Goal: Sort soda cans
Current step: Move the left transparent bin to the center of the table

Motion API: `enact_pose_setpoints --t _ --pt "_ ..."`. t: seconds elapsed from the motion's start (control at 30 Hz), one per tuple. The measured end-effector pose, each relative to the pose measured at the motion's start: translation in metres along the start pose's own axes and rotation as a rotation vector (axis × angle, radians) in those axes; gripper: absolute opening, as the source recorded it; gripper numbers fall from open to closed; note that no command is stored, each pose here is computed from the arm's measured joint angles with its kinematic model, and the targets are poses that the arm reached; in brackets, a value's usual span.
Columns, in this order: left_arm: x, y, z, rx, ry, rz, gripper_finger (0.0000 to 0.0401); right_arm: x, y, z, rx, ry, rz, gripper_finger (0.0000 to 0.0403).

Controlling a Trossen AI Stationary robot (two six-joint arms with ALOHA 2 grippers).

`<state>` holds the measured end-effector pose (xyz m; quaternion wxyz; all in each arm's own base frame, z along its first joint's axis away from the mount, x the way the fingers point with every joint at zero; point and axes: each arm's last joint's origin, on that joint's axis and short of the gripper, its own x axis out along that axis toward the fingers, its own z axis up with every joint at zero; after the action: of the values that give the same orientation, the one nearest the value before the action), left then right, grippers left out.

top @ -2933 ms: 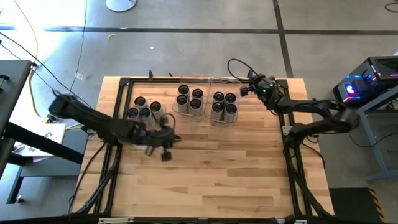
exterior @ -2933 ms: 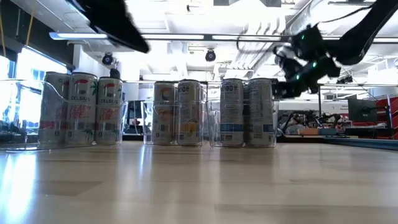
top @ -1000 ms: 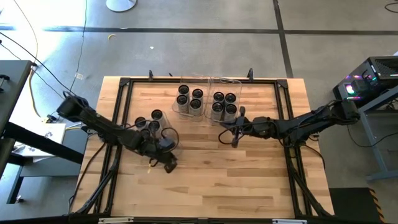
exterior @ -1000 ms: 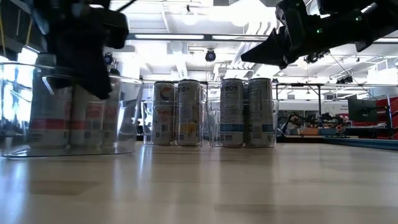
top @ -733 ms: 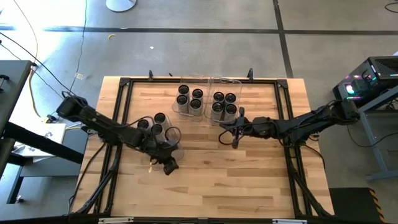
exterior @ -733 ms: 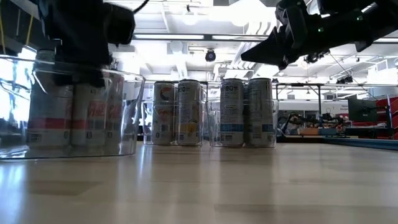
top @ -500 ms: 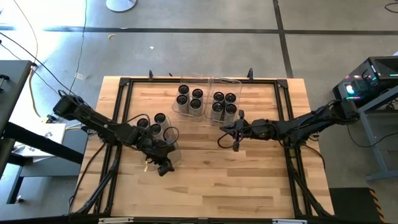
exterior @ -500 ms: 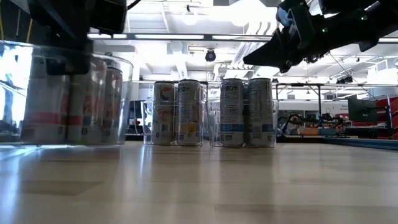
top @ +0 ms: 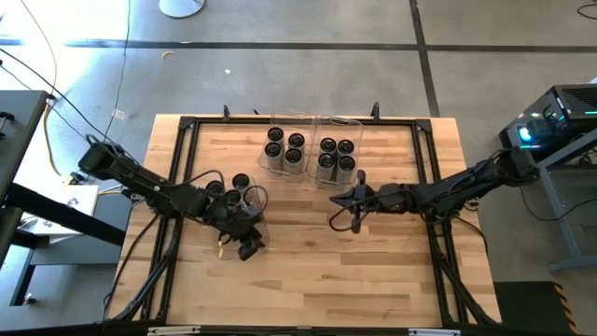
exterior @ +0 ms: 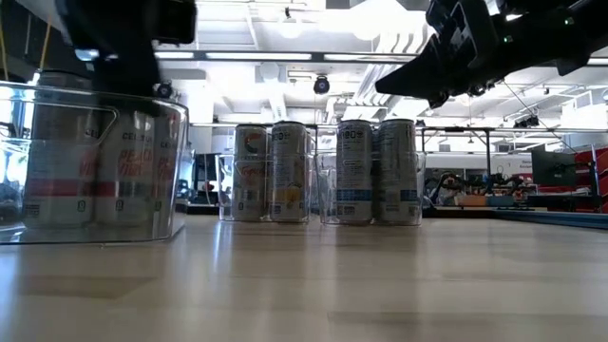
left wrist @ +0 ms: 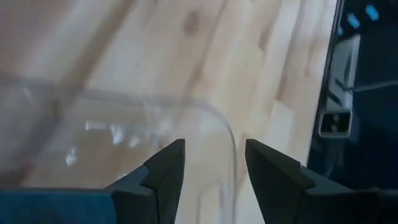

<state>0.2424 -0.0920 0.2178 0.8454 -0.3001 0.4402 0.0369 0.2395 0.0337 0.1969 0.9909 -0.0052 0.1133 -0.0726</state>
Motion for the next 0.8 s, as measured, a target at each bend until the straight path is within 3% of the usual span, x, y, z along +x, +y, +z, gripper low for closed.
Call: enact_pose_setpoints --t 0.07,0.17,0.3,0.43,0.6,0.8 --pt "0.0 0.002 0.006 0.042 -0.028 -0.008 0.0164 0.0 0.001 0.0 -0.002 0.001 0.005 0.0" --pt "-0.002 0.001 0.011 0.206 -0.018 -0.065 0.0169 -0.001 0.003 0.0 -0.004 0.003 0.013 0.0" --pt "-0.014 -0.016 0.016 0.468 -0.008 -0.115 0.0179 -0.001 0.004 -0.001 0.0 0.004 0.015 0.0" --pt "-0.034 -0.039 0.022 0.6 0.037 -0.079 0.0186 -0.001 0.004 -0.001 0.009 0.008 0.014 0.0" --pt "-0.056 -0.072 0.008 0.737 0.291 0.055 0.0187 -0.001 0.003 -0.001 -0.007 0.012 -0.002 0.0" --pt "-0.055 -0.09 -0.027 0.76 0.647 0.268 0.0187 -0.001 0.001 -0.001 -0.03 0.01 -0.061 0.0"
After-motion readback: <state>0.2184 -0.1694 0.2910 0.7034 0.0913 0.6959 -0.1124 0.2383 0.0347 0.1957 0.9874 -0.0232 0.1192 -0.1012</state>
